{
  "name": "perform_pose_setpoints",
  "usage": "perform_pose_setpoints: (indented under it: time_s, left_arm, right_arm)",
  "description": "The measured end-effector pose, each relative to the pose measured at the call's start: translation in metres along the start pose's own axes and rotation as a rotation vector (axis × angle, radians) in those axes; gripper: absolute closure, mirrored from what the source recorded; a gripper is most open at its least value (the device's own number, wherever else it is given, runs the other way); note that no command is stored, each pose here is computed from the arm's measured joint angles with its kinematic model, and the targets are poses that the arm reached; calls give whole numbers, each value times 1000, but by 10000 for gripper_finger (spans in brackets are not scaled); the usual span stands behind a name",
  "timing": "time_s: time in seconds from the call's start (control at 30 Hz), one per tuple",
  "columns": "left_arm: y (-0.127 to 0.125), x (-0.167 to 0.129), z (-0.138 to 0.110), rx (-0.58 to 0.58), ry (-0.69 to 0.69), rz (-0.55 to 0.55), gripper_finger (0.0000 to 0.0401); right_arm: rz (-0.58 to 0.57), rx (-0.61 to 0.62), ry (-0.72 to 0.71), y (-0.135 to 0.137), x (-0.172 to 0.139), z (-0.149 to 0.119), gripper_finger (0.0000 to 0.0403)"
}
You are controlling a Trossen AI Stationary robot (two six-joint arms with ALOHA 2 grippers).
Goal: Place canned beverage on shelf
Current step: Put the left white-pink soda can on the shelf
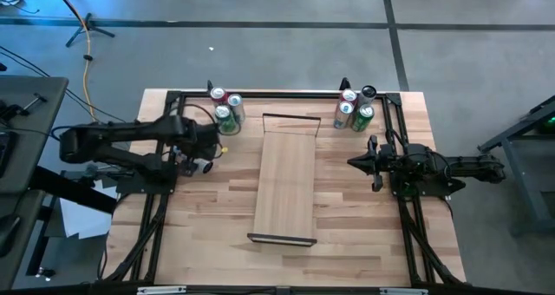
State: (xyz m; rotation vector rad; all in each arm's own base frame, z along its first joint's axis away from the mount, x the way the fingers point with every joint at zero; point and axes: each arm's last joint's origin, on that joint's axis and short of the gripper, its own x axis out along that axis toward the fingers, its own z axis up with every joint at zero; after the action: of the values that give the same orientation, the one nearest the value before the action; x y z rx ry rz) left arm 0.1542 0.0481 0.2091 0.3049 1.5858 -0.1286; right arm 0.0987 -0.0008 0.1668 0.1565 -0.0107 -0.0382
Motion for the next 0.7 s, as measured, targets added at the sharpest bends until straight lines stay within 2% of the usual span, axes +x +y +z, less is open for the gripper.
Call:
perform_pose_setpoints:
  time_s: [0.27,0.5,0.7]
  left_arm:
    - [-1,21,-2,40,17,13,91]
    - [-3,48,-5,65,127,4,91]
    - [-1,65,2,55,122,11,91]
  right_arm:
    - [0,0,0,0,0,0,402]
    - [-1,0,0,0,0,0,402]
    - [-4,0,0,0,0,0,402]
